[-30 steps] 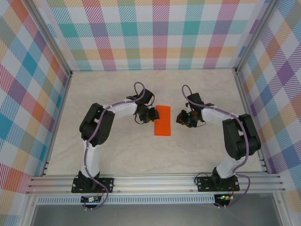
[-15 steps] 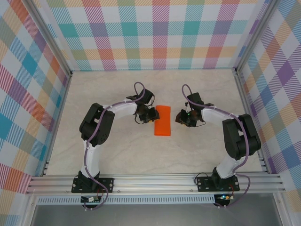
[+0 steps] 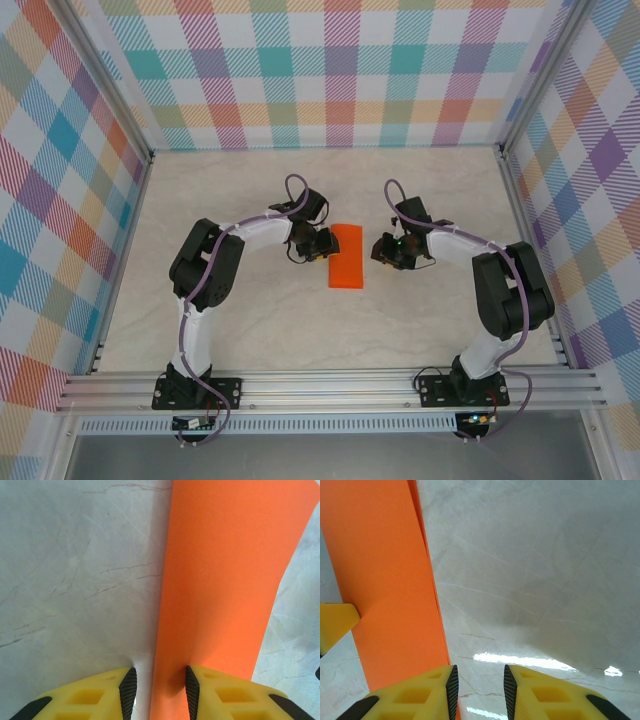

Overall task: Fold a paper plane with a square sheet of paper (fold left side to right side)
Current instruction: Hold the square sheet of paper at the center of the table, then first fold the square sheet of paper in half at the center of the table, then hold the square sheet of paper at the center of the table.

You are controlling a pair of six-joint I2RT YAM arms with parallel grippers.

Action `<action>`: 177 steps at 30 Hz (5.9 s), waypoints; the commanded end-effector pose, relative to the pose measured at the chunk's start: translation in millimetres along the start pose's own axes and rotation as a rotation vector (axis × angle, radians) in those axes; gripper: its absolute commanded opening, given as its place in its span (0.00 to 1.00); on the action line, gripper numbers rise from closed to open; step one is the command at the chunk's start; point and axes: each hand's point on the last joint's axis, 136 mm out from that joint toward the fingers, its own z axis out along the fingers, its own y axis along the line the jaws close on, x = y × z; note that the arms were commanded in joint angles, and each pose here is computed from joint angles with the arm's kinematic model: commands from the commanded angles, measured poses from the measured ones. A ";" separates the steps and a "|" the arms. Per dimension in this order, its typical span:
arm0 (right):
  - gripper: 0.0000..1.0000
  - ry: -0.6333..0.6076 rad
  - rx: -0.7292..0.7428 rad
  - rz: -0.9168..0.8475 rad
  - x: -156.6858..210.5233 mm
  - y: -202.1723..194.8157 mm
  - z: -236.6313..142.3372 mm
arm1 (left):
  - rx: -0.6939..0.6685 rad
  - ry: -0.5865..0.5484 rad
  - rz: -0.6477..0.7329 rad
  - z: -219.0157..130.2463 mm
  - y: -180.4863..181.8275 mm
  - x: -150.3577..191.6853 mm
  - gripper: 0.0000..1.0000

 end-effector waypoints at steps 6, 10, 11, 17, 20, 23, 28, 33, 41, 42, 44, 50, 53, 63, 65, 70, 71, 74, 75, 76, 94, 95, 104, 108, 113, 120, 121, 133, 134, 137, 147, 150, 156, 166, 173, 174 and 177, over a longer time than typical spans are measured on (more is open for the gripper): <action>0.32 0.001 -0.038 -0.006 1.2 12.7 -3.7 | -0.080 0.073 -0.013 30.5 18.2 24.0 0.36; 0.28 0.015 -0.095 -0.008 2.1 25.6 0.1 | -0.083 0.077 -0.012 32.3 19.0 25.0 0.36; 0.26 0.021 -0.111 -0.005 2.5 28.5 1.9 | -0.083 0.077 -0.011 32.1 19.0 25.0 0.36; 0.13 0.057 -0.196 0.014 2.6 44.8 16.1 | -0.086 0.078 -0.009 32.0 19.0 25.1 0.36; 0.13 0.064 -0.194 0.010 2.7 47.3 19.4 | -0.087 0.080 -0.007 32.1 18.7 25.8 0.36; 0.13 0.060 -0.189 0.009 2.1 46.8 20.2 | -0.089 0.081 -0.006 32.4 18.8 26.1 0.36; 0.12 0.068 -0.180 0.009 4.5 44.7 22.1 | -0.091 0.084 -0.005 33.3 19.7 26.6 0.36; 0.12 0.070 -0.176 0.011 4.1 43.8 23.3 | -0.092 0.084 -0.004 33.2 19.4 26.4 0.36; 0.12 0.083 -0.156 0.012 3.7 41.5 30.2 | -0.094 0.085 -0.002 33.5 19.9 26.2 0.36; 0.12 0.086 -0.149 0.013 4.4 40.0 32.0 | -0.093 0.085 -0.002 33.4 19.9 26.0 0.36; 0.12 0.094 -0.141 0.013 5.9 37.7 35.7 | -0.094 0.087 -0.001 33.2 20.0 27.0 0.36; 0.12 0.125 -0.122 0.013 12.4 32.0 46.8 | -0.095 0.087 -0.001 33.3 20.5 27.4 0.36; 0.12 0.140 -0.082 0.014 17.2 23.4 51.0 | -0.091 0.086 0.002 32.6 19.3 26.9 0.36; 0.11 0.212 0.059 0.027 39.5 -11.3 60.0 | -0.063 0.045 0.061 4.8 -0.2 15.5 0.46; 0.11 0.221 0.073 0.026 42.0 -14.8 62.2 | -0.055 0.023 0.080 -9.6 -6.6 10.2 0.51; 0.11 0.228 0.094 0.022 44.8 -18.2 64.9 | -0.036 -0.046 0.119 -46.2 -18.2 0.6 0.61; 0.11 0.227 0.096 0.022 44.4 -18.4 65.0 | -0.025 -0.057 0.127 -52.6 -21.1 0.0 0.62; 0.11 0.227 0.099 0.018 44.0 -17.6 65.2 | 0.039 -0.051 0.151 -63.7 -33.4 5.8 0.60; 0.11 0.225 0.098 0.017 43.4 -17.2 65.0 | 0.072 -0.036 0.159 -65.3 -38.9 9.0 0.57; 0.11 0.227 0.101 0.015 44.3 -17.3 65.2 | 0.117 -0.008 0.166 -64.7 -46.6 14.8 0.53; 0.11 0.229 0.148 0.003 45.2 -22.4 64.6 | 0.092 0.171 0.147 13.1 -18.4 47.6 0.32; 0.11 0.225 0.149 0.003 45.3 -22.7 64.2 | 0.083 0.176 0.147 15.6 -14.5 49.3 0.32; 0.10 0.240 0.172 0.000 48.3 -28.4 65.4 | 0.030 0.196 0.134 22.6 13.4 61.1 0.32; 0.10 0.240 0.178 -0.003 47.8 -29.2 65.6 | 0.027 0.200 0.128 17.9 24.0 65.4 0.34; 0.10 0.248 0.179 -0.008 48.0 -28.7 66.8 | 0.023 0.194 0.119 8.2 35.4 65.9 0.38; 0.10 0.253 0.176 -0.017 47.6 -26.9 66.4 | 0.039 0.153 0.111 -16.2 43.3 56.3 0.41; 0.10 0.251 0.174 -0.017 47.0 -26.5 66.1 | 0.047 0.142 0.113 -21.4 42.3 53.7 0.41; 0.10 0.245 0.168 -0.031 44.8 -20.2 63.1 | 0.300 0.031 0.204 -47.2 -25.7 34.4 0.29; 0.10 0.245 0.170 -0.030 45.0 -20.5 63.0 | 0.304 0.037 0.207 -43.1 -29.3 33.5 0.28; 0.10 0.245 0.169 -0.031 44.8 -20.1 63.4 | 0.321 0.040 0.200 -31.6 -37.7 26.1 0.27; 0.10 0.248 0.179 -0.037 45.8 -21.9 62.7 | 0.293 0.071 0.175 0.8 -34.3 13.0 0.25; 0.10 0.253 0.187 -0.043 46.7 -23.4 63.2 | 0.273 0.077 0.171 8.1 -27.8 13.6 0.25; 0.10 0.261 0.199 -0.046 48.8 -27.2 64.9 | 0.241 0.066 0.161 13.3 -21.4 8.9 0.26; 0.10 0.266 0.212 -0.055 49.2 -29.5 65.1 | 0.234 0.042 0.145 9.6 -23.3 -9.1 0.29; 0.10 0.248 0.181 -0.056 45.8 -22.9 64.9 | 0.234 0.052 0.138 14.1 -21.1 -7.6 0.28; 0.10 0.238 0.168 -0.060 43.8 -19.7 63.6 | 0.229 0.057 0.132 16.1 -17.6 -5.0 0.27; 0.10 0.205 0.127 -0.073 35.5 -7.6 57.1 | 0.217 0.068 0.119 20.9 -9.3 3.2 0.27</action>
